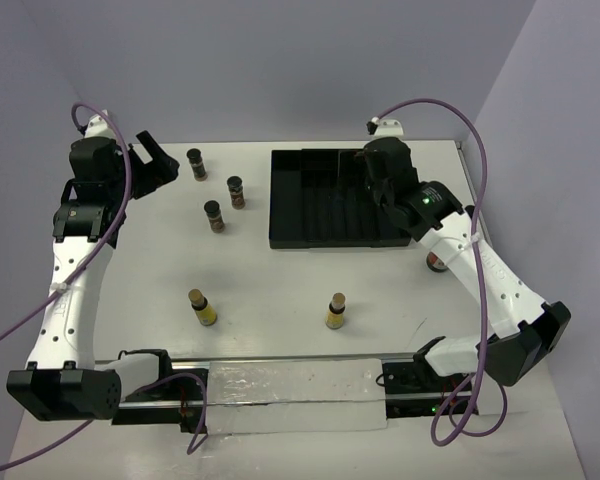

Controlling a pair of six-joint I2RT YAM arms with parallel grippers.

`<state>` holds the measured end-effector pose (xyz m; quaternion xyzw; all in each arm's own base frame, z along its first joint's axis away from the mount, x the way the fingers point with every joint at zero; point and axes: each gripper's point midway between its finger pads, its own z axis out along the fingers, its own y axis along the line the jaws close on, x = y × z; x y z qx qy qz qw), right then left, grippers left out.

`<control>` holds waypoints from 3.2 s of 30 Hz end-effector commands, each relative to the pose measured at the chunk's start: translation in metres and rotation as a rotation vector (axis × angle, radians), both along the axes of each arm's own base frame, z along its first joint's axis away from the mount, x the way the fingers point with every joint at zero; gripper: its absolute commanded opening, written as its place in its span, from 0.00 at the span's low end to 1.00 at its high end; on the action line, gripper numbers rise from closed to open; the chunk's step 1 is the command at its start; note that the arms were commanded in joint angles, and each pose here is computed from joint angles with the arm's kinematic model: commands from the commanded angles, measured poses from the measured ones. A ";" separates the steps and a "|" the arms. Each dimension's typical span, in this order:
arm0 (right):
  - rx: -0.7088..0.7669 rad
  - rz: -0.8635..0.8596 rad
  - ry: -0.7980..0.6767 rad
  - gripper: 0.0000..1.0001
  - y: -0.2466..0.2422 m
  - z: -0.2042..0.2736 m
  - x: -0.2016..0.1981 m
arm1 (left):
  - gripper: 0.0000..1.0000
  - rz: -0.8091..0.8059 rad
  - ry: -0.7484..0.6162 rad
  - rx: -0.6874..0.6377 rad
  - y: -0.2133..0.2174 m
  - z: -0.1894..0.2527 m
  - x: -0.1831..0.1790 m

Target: Organize the condiment bottles

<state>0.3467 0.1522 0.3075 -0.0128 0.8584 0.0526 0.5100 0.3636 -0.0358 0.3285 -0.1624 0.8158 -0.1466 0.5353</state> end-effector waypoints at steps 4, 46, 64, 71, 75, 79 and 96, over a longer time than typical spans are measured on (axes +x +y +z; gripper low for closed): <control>-0.010 -0.209 -0.069 1.00 -0.068 0.036 0.008 | 0.99 0.027 -0.006 0.034 0.008 0.009 0.003; -0.071 -0.737 0.026 0.91 -0.251 -0.051 -0.038 | 0.99 0.049 0.078 0.054 0.013 -0.020 0.015; -0.095 -0.763 0.048 0.60 -0.257 -0.068 -0.029 | 0.99 0.054 0.082 0.060 0.014 -0.019 0.014; -0.096 -0.761 0.053 0.41 -0.257 -0.072 -0.028 | 0.99 0.056 0.083 0.059 0.015 -0.020 0.014; -0.097 -0.767 0.043 0.15 -0.258 -0.067 -0.028 | 0.99 0.059 0.082 0.061 0.015 -0.020 0.013; -0.093 -0.778 0.013 0.09 -0.260 -0.049 -0.030 | 0.99 0.055 0.085 0.059 0.014 -0.022 0.012; 0.062 -0.613 -0.264 0.09 -0.226 0.096 0.003 | 0.99 0.065 0.107 0.051 0.015 -0.025 0.012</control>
